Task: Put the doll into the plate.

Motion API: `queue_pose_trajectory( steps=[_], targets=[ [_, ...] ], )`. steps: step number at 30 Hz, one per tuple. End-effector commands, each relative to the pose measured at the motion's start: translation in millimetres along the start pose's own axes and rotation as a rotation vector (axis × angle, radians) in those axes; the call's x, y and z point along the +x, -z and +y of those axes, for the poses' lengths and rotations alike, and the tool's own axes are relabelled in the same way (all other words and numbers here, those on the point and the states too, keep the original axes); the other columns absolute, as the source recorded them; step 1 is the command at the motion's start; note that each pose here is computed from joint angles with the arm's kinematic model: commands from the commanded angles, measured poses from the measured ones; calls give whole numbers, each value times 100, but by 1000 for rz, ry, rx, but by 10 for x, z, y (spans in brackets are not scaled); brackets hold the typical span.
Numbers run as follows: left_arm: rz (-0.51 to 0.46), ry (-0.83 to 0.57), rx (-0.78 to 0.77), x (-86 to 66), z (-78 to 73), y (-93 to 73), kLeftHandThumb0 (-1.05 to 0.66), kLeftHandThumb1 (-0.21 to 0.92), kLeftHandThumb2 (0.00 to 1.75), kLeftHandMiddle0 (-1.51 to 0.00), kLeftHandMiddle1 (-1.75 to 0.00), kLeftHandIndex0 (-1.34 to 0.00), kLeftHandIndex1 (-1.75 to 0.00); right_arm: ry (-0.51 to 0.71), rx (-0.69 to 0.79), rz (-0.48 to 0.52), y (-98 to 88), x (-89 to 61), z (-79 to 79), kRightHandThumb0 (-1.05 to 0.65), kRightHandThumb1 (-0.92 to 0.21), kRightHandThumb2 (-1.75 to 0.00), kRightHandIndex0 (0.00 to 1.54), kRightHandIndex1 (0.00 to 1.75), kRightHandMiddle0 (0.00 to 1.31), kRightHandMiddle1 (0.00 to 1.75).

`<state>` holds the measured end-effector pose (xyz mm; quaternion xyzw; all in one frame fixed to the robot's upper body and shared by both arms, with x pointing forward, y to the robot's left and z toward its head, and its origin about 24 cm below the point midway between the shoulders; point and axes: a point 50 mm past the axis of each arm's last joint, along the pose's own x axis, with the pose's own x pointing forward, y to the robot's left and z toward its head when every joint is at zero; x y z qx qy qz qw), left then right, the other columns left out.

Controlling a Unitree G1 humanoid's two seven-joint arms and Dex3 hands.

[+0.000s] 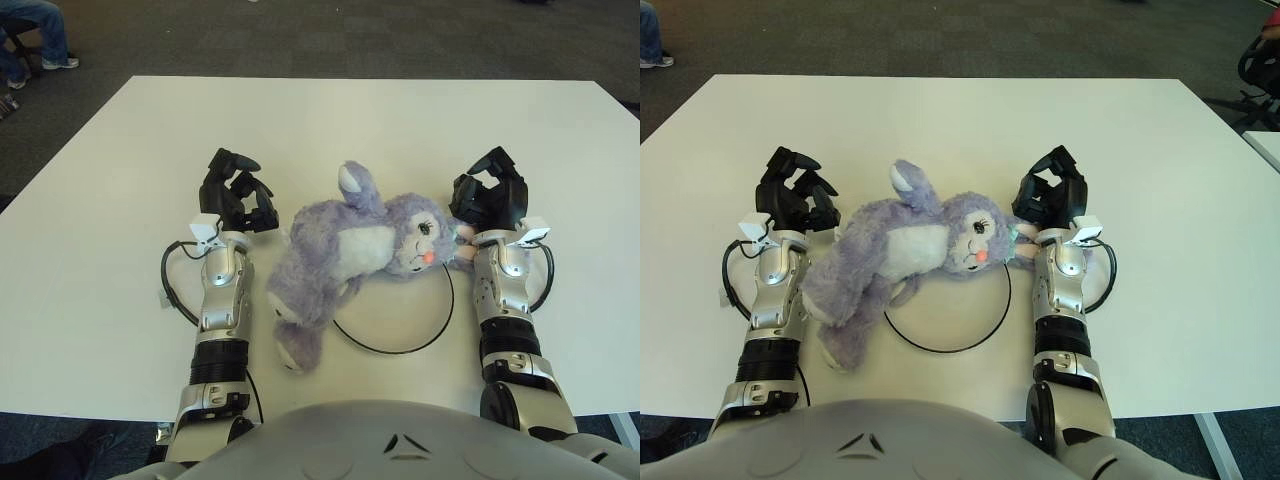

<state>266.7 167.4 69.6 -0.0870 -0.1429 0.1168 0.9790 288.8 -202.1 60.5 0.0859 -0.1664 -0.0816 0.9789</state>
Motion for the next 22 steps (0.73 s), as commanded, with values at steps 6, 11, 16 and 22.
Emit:
queue_pose_trajectory(
  steps=[6, 11, 16, 22],
  targets=[
    [53, -11, 12, -95, 60, 102, 0, -1, 166, -88, -167, -62, -175, 17, 6, 46, 77, -82, -26, -49, -28, -135, 124, 175, 64, 175],
    [53, -13, 13, -94, 60, 103, 0, -1, 166, -88, -167, -62, -175, 18, 6, 48, 77, -82, -26, -49, -28, -135, 124, 175, 64, 175],
    [51, -11, 16, -94, 60, 103, 0, 0, 166, -88, -167, -62, -175, 17, 8, 49, 77, -82, -26, -49, -29, -135, 125, 175, 64, 175],
    [51, -8, 17, -94, 61, 103, 0, 0, 166, -88, -167, -62, -175, 15, 8, 48, 76, -83, -25, -49, -28, -135, 125, 175, 64, 175]
  ],
)
